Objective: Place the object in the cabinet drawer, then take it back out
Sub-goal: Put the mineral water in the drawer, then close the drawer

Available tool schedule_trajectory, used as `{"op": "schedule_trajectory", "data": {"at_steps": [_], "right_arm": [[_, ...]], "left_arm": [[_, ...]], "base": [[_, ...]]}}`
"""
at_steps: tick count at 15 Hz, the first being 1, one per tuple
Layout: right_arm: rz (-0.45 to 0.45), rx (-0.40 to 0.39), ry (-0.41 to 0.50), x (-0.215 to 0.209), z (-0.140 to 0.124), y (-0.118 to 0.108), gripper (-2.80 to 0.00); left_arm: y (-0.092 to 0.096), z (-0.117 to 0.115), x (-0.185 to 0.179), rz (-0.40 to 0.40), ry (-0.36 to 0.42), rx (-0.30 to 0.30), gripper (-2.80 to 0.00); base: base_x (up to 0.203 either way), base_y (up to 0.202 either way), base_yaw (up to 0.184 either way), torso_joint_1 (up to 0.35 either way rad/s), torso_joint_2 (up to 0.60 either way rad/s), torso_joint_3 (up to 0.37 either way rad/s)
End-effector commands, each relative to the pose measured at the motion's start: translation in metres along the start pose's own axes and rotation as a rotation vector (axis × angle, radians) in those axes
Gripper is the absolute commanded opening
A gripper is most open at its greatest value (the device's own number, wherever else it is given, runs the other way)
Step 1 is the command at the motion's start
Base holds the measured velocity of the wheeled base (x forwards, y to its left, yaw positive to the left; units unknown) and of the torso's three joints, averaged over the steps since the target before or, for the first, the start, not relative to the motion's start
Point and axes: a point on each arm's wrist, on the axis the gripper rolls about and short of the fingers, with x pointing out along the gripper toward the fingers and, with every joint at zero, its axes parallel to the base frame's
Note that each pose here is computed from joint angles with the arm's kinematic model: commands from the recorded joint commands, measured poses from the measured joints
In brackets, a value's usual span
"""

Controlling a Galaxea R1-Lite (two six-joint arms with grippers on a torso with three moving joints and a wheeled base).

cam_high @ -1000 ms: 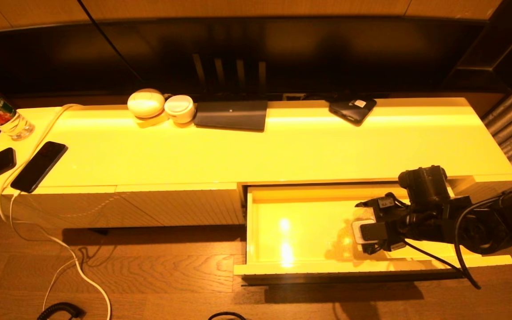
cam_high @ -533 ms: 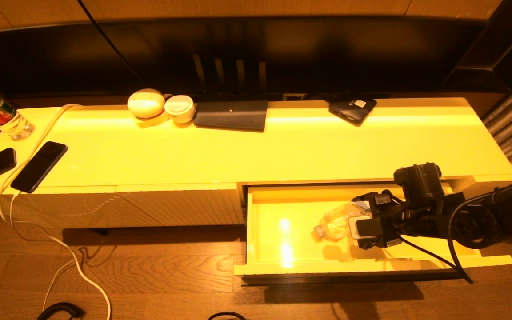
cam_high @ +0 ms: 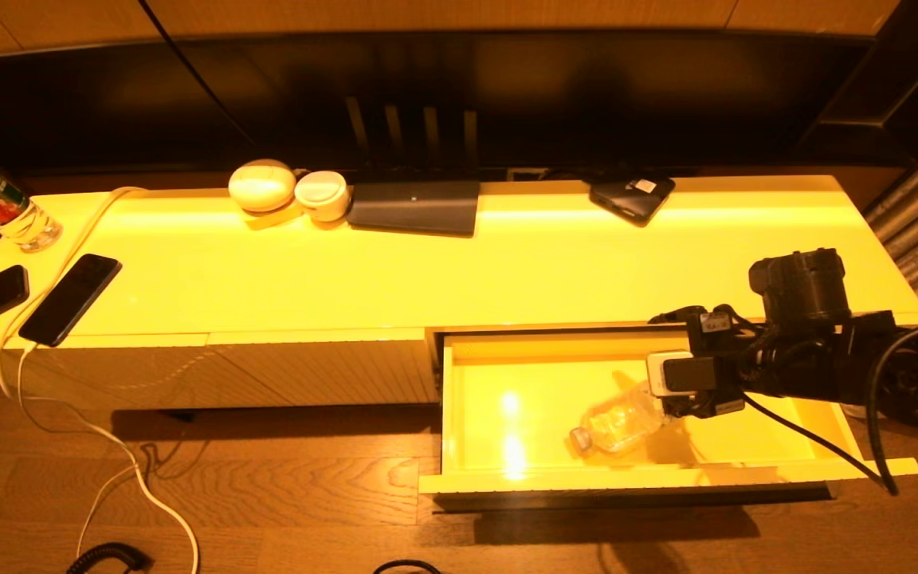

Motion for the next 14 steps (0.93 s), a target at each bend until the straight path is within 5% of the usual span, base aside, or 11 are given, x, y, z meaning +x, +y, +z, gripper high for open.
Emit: {"op": "schedule_trajectory", "data": {"at_steps": [1,2,6,11,14], "right_arm": [[-0.072,-0.006,-0.008,-0.041,0.006,-0.012,0.0],[-0.069,0.01,-0.009,-0.05,0.007,-0.009,-2.8],[0.014,0.145,0.0,-0.075,0.007,0.032,-2.8],[0.253,0.373,-0.001,-0.087,0.008,0.092,-2.8],[0.388,0.404,0.009,-0.081,0.007,0.121,-2.8]], "left_arm": [[0.0,0.0,0.0,0.0,0.001,0.0,-2.8],[0.0,0.0,0.0,0.001,0.001,0.0,-2.8],[0.0,0.0,0.0,0.001,0.001,0.0,-2.8],[0.0,0.0,0.0,0.001,0.001,0.0,-2.8],[0.0,0.0,0.0,0.0,0.001,0.0,-2.8]], "base": [[0.0,0.0,0.0,0.0,0.0,0.0],[0.0,0.0,0.0,0.0,0.0,0.0],[0.0,0.0,0.0,0.0,0.0,0.0],[0.0,0.0,0.0,0.0,0.0,0.0],[0.0,0.0,0.0,0.0,0.0,0.0]]}}
